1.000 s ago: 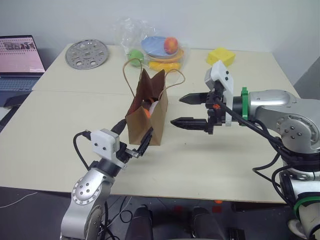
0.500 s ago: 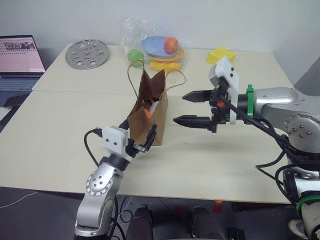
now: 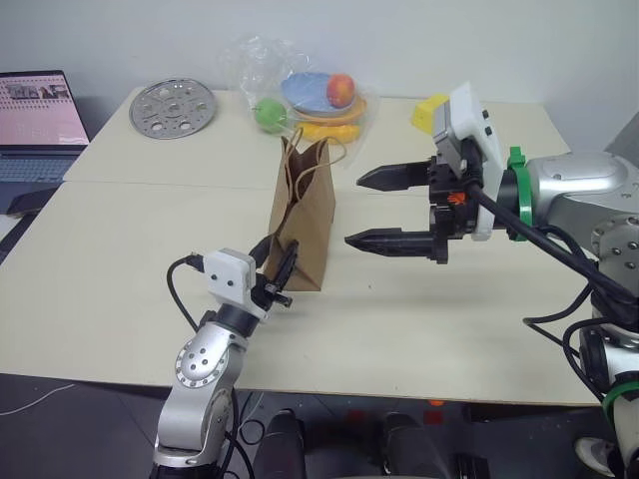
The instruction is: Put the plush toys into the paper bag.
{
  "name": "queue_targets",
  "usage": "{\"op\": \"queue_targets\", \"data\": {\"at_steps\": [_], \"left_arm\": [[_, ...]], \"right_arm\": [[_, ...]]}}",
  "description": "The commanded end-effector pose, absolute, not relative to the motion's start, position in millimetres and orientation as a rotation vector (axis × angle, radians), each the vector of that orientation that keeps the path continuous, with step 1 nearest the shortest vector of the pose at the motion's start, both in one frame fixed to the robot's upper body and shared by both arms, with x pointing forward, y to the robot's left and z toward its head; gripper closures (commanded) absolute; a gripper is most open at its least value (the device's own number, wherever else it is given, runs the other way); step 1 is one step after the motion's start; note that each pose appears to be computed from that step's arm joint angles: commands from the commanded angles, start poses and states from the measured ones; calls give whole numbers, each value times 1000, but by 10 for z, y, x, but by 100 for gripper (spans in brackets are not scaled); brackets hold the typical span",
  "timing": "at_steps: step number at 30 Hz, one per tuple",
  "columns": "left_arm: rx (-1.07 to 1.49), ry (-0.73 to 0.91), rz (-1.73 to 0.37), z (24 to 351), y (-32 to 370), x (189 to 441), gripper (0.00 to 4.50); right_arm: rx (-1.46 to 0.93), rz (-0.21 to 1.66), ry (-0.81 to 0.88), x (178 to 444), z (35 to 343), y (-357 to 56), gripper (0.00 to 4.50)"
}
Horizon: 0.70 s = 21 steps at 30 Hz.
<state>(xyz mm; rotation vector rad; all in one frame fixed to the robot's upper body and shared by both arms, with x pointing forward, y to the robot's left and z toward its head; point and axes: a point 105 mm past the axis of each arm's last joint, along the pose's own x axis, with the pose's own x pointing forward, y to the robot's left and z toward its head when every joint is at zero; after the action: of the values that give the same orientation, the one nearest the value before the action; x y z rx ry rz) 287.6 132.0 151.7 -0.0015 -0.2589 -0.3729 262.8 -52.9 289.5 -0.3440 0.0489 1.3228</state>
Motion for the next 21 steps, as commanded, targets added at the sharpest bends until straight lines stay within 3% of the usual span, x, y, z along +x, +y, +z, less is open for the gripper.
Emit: {"op": "queue_targets", "data": {"at_steps": [1, 3, 7, 9, 14, 21], "left_arm": [[3, -314, -357, 1638, 1340, 2849, 404], [3, -315, -354, 1643, 1344, 2850, 446], [6, -317, -360, 1653, 1346, 2847, 446], [6, -312, -428, 1810, 1516, 2959, 446], [35, -215, -905, 2280, 1635, 3047, 446], [45, -134, -1352, 2472, 1552, 3143, 446]], "right_arm": [[-362, 1319, 5, 2608, 2954, -530, 0], [-362, 1314, 5, 2618, 2950, -533, 0], [-360, 1303, 2, 2635, 2947, -536, 0], [-353, 1275, -4, 2678, 2969, -586, 0], [-373, 1158, -48, 2843, 3175, -895, 0], [-391, 1193, -49, 2651, 3643, -1215, 0]]}}
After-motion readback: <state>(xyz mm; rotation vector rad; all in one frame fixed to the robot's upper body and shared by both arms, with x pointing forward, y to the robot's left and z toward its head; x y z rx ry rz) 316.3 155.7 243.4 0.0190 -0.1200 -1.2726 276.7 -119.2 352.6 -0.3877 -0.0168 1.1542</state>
